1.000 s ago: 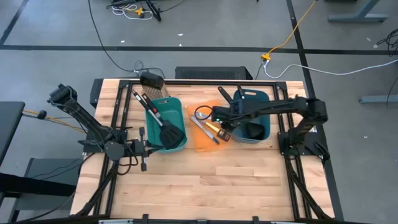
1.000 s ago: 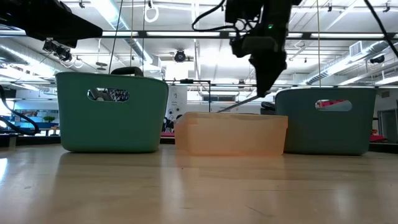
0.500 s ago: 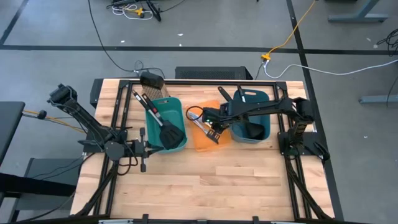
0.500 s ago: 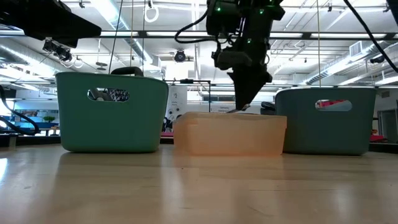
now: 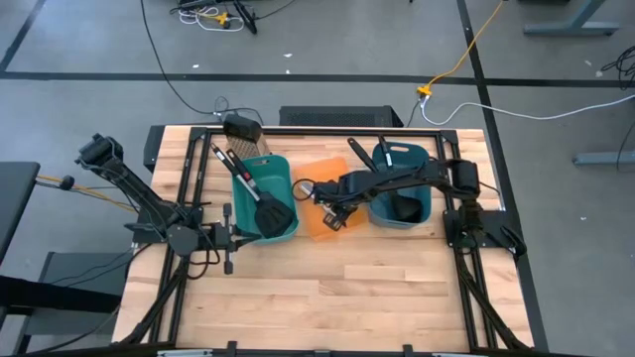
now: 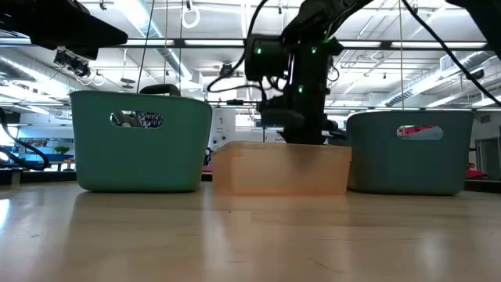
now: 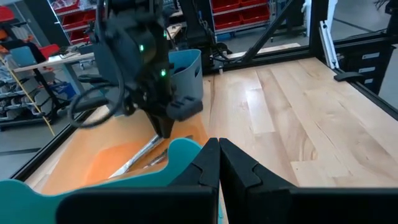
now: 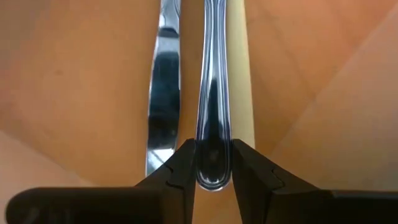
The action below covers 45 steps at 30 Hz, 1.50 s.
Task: Pick & Place Kitchen Items
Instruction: Put the silver table knife into the orange bin, then return to Home Position
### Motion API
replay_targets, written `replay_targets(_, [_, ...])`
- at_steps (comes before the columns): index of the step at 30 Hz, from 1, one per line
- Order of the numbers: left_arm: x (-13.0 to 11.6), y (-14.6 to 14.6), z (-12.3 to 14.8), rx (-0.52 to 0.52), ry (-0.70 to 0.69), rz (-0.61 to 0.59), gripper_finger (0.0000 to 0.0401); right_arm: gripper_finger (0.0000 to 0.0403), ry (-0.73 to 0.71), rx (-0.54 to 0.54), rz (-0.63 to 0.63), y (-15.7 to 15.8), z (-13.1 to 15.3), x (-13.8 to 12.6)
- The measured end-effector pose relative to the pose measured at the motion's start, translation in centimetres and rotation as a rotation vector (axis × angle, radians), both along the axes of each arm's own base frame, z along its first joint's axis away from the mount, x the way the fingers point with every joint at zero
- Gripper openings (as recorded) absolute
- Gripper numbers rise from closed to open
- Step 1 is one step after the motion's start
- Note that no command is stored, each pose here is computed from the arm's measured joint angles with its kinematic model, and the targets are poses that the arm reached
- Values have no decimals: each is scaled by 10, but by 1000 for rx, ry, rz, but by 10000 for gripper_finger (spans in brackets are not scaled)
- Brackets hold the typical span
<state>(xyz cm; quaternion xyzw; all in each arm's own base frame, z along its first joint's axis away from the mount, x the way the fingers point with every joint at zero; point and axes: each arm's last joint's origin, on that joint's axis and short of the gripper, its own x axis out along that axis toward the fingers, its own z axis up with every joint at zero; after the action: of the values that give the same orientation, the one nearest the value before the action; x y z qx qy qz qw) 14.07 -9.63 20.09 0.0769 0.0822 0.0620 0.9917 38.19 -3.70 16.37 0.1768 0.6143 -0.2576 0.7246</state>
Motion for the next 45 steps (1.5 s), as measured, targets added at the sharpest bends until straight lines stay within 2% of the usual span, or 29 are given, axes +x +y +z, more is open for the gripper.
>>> replay_targets(6, [0,0,0,-1,2,-9,5,87,31,13,0,-1,-22,6])
replay_targets(11, [0,0,0,-2,2,-12,5,88,31,18,9,-3,-24,7])
replay_targets(15, [0,0,0,-2,3,-12,5,99,27,-21,37,-3,-18,5])
replay_targets(21, [0,0,0,-3,2,-12,5,153,24,-44,60,-2,12,-7])
replay_targets(23, [0,0,1,-7,-4,-12,5,166,15,-91,61,-1,26,-12])
replay_targets(26, [0,0,2,-13,-13,-9,5,175,-8,-169,90,3,51,-22])
replay_targets(29, [2,-1,8,-15,-29,15,5,175,-60,-199,152,8,73,-30])
replay_targets(33, [6,-5,34,56,-64,30,5,161,-201,-258,275,19,110,-39])
replay_targets(36, [11,-6,67,189,-67,41,5,137,-307,-362,378,30,140,-50])
replay_targets(39, [16,-2,105,338,-25,60,5,100,-360,-485,519,42,171,-69])
replay_targets(42, [16,11,138,450,50,97,5,53,-428,-540,593,49,198,-93])
replay_targets(45, [9,30,166,484,127,134,5,11,-521,-567,653,48,226,-125])
